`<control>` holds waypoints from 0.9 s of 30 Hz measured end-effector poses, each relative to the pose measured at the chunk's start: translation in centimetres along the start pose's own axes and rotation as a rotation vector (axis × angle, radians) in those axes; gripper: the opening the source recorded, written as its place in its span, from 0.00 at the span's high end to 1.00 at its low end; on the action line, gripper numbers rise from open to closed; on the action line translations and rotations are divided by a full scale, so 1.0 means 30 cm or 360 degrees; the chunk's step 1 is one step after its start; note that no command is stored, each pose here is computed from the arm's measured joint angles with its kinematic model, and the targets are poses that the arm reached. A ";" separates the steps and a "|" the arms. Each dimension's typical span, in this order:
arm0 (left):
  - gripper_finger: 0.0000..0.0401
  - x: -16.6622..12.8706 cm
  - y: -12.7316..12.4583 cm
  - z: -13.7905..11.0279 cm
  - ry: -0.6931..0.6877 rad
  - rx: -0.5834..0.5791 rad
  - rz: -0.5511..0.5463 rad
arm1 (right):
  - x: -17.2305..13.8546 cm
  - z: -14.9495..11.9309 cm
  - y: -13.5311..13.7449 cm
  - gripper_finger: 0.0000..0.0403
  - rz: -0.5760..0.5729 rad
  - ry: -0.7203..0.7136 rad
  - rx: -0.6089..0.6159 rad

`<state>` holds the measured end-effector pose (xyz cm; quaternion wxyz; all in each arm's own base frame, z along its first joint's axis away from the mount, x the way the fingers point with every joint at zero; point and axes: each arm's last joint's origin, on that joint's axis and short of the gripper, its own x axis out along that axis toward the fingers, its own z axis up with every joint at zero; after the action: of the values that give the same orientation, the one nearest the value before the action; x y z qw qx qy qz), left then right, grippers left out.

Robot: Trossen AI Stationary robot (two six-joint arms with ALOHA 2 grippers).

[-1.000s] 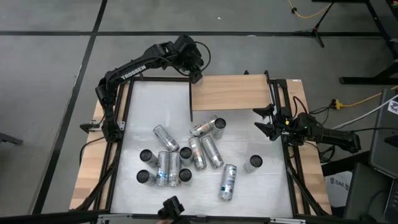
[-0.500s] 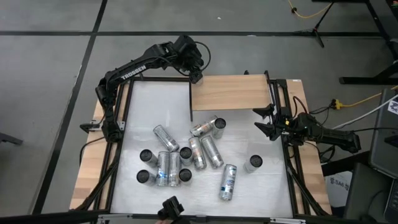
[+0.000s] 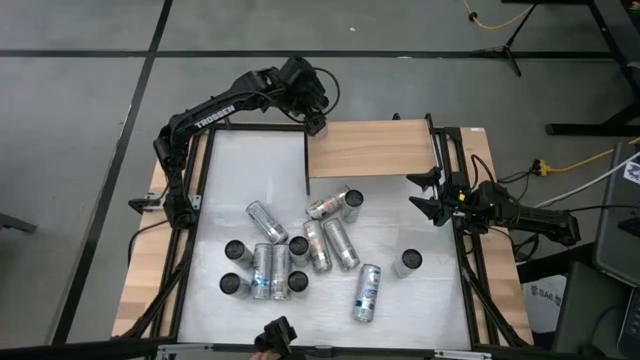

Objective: Place canned beverage on shelf
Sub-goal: Put the orange soda can on the shelf, then put the orange soda can on the shelf aligned with the other orange soda can

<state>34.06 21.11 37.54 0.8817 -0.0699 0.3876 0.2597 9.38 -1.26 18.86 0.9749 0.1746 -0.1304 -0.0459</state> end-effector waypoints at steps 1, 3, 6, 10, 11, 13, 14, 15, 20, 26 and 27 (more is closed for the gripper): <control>0.14 0.000 0.000 0.000 0.0000 0.0000 0.0001 | 0.000 0.000 0.000 0.03 0.0000 0.0000 0.0000; 0.13 0.000 0.000 0.000 0.0000 -0.0001 0.0001 | 0.000 0.000 0.000 0.03 0.0000 0.0000 0.0000; 0.13 0.000 0.000 0.000 0.0000 -0.0001 0.0002 | 0.000 0.000 0.000 0.03 0.0000 0.0000 0.0000; 0.13 0.000 0.000 0.000 0.0000 0.0000 0.0003 | 0.000 0.000 0.000 0.03 0.0000 0.0000 0.0000; 0.13 0.000 0.000 0.000 0.0000 0.0000 0.0003 | 0.000 0.000 0.000 0.03 0.0000 -0.0001 0.0000; 0.13 0.000 0.000 0.001 -0.0003 0.0000 0.0003 | 0.000 0.000 0.000 0.03 0.0000 -0.0001 0.0000; 0.13 -0.001 0.000 0.001 -0.0006 0.0000 0.0003 | 0.000 0.000 0.000 0.03 0.0000 0.0000 0.0000; 0.13 -0.004 0.001 0.002 -0.0010 0.0000 0.0004 | 0.000 0.000 0.000 0.03 0.0000 0.0000 0.0000; 0.13 -0.033 0.000 0.013 -0.0075 0.0000 -0.0002 | 0.000 0.000 0.000 0.03 0.0000 -0.0001 0.0000; 0.13 -0.100 0.003 0.024 -0.0166 -0.0002 -0.0004 | 0.000 0.000 0.000 0.03 -0.0001 0.0001 0.0000; 0.13 -0.112 0.004 0.025 -0.0178 -0.0002 -0.0004 | 0.000 0.000 0.000 0.03 -0.0001 0.0000 0.0000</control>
<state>32.59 20.10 40.47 0.9022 -0.0563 0.3376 0.2625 9.38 -1.26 18.86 0.9749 0.1747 -0.1303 -0.0462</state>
